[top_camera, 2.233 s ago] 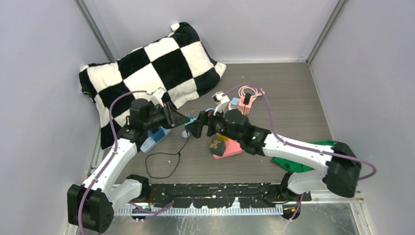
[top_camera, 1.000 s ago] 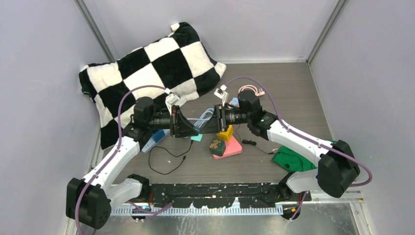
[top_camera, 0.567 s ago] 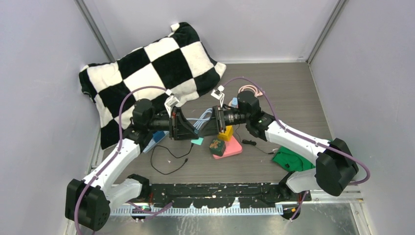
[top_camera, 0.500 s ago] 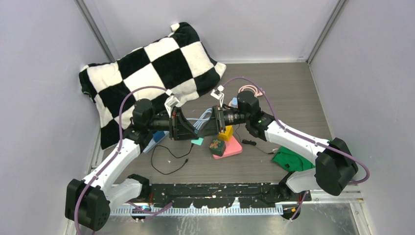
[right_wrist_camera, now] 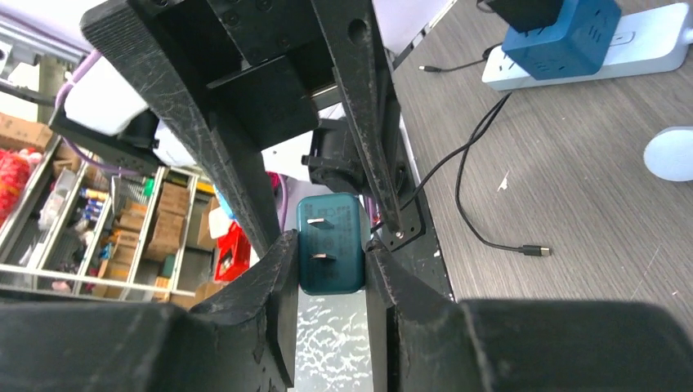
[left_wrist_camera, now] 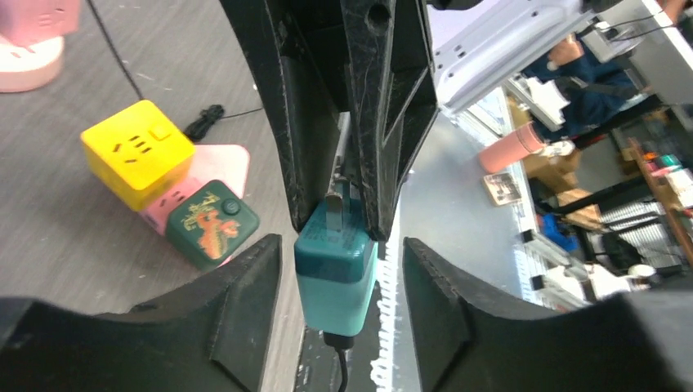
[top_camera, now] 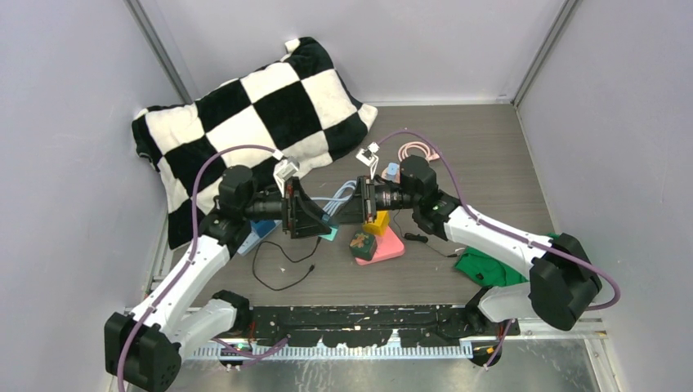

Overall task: Insert the plug
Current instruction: Pick up the plug from the center of the board.

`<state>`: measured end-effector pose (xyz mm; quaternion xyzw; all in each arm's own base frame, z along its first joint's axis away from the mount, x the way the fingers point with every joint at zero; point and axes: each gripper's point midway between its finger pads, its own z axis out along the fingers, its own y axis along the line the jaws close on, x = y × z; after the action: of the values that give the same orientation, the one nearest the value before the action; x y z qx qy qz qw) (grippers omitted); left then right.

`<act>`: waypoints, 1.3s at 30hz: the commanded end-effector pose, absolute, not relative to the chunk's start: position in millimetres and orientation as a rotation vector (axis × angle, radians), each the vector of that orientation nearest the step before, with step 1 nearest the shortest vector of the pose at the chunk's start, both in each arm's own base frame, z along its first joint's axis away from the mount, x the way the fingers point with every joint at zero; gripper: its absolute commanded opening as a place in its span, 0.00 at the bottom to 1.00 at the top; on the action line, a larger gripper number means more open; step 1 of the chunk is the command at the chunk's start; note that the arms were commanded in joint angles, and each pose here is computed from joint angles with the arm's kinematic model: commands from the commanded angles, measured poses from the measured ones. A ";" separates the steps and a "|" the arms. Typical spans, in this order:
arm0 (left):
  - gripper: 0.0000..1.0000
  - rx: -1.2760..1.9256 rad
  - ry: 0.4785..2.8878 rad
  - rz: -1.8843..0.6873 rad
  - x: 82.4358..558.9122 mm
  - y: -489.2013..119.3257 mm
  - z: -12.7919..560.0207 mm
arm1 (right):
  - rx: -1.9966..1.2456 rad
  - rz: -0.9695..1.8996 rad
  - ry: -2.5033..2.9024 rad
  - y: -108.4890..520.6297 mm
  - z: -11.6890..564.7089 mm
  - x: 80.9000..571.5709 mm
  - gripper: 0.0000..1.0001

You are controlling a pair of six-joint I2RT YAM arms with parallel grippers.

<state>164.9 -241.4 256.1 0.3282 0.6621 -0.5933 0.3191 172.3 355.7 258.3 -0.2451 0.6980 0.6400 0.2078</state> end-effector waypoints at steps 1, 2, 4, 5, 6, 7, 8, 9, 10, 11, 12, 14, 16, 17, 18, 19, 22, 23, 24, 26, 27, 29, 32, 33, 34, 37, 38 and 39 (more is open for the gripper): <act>0.66 0.757 1.739 -1.442 174.6 -236.9 279.8 | -0.561 1.772 1.802 356.5 295.1 182.8 0.16; 0.72 0.703 1.762 -1.460 173.7 -235.9 284.2 | -0.534 1.776 1.794 356.0 297.6 184.6 0.16; 0.75 0.655 1.757 -1.489 172.0 -235.4 294.6 | -0.483 1.801 1.757 355.9 307.9 187.3 0.16; 0.75 0.629 1.729 -1.505 172.1 -235.8 303.7 | -0.454 1.818 1.735 355.5 313.5 188.5 0.16; 0.75 0.571 1.721 -1.532 172.4 -235.8 310.6 | -0.419 1.840 1.711 354.9 318.8 189.9 0.16; 0.75 0.520 1.709 -1.546 173.8 -235.2 315.7 | -0.390 1.862 1.684 354.8 324.8 191.1 0.16; 0.76 0.467 1.695 -1.551 176.1 -234.0 320.4 | -0.361 1.887 1.651 354.1 331.9 192.5 0.16; 0.77 0.421 1.684 -1.550 179.3 -232.8 322.7 | -0.336 1.909 1.625 353.6 336.8 193.6 0.16; 0.78 0.404 1.670 -1.556 179.1 -232.1 325.5 | -0.317 1.931 1.601 353.3 341.2 194.4 0.15; 0.78 0.380 1.663 -1.553 181.0 -231.3 326.1 | -0.298 1.956 1.567 352.8 347.8 195.1 0.15; 0.79 0.364 1.659 -1.549 182.4 -230.6 326.6 | -0.288 1.970 1.549 352.6 350.6 195.7 0.15; 0.80 0.339 1.662 -1.535 186.0 -229.5 325.5 | -0.271 1.983 1.527 352.7 353.6 197.4 0.15; 0.81 0.315 1.671 -1.523 189.8 -228.8 323.2 | -0.249 1.989 1.505 351.8 356.1 199.9 0.15; 0.81 0.303 1.675 -1.518 191.5 -228.4 321.9 | -0.237 1.990 1.492 350.8 357.4 201.2 0.15; 0.81 0.293 1.678 -1.512 192.8 -227.9 320.6 | -0.224 1.992 1.479 349.7 358.6 202.0 0.15; 0.81 0.280 1.676 -1.506 194.0 -227.1 320.2 | -0.213 1.992 1.465 348.6 359.9 202.8 0.15; 0.81 0.229 1.656 -1.488 197.9 -223.4 320.3 | -0.187 1.994 1.437 345.3 361.8 204.2 0.15; 0.81 0.209 1.637 -1.492 199.3 -222.4 323.7 | -0.184 1.994 1.437 345.3 361.1 204.2 0.15; 0.80 0.183 1.612 -1.498 200.5 -220.9 326.7 | -0.177 1.991 1.439 345.0 359.6 205.3 0.15; 0.78 0.132 1.548 -1.536 201.1 -218.5 335.7 | -0.161 1.990 1.430 343.8 358.9 206.7 0.15; 0.76 0.105 1.528 -1.559 201.8 -217.8 335.6 | -0.152 1.988 1.421 342.8 359.0 207.6 0.15; 0.75 0.070 1.489 -1.602 202.7 -217.2 341.4 | -0.134 1.986 1.410 342.3 359.0 209.8 0.15; 0.74 0.046 1.501 -1.628 207.0 -219.7 339.3 | -0.107 1.986 1.404 343.5 356.8 214.9 0.15; 0.74 0.039 1.508 -1.633 208.7 -220.4 337.9 | -0.097 1.988 1.398 343.4 356.0 216.3 0.15; 0.73 0.033 1.509 -1.637 210.3 -220.9 337.1 | -0.088 1.991 1.389 343.1 355.7 217.5 0.15; 0.70 0.019 1.499 -1.661 212.9 -222.3 338.5 | -0.074 2.003 1.376 344.4 352.8 220.7 0.17; 0.69 0.009 1.497 -1.665 214.6 -222.2 338.9 | -0.070 2.007 1.383 346.1 349.3 222.2 0.17; 0.66 0.001 1.497 -1.668 216.0 -222.4 339.1 | -0.071 2.015 1.375 346.0 349.9 221.8 0.17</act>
<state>215.5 -224.0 316.1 -0.0001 0.6386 -0.6479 0.4152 222.7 350.2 327.8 -0.0281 0.5763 0.7510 0.3210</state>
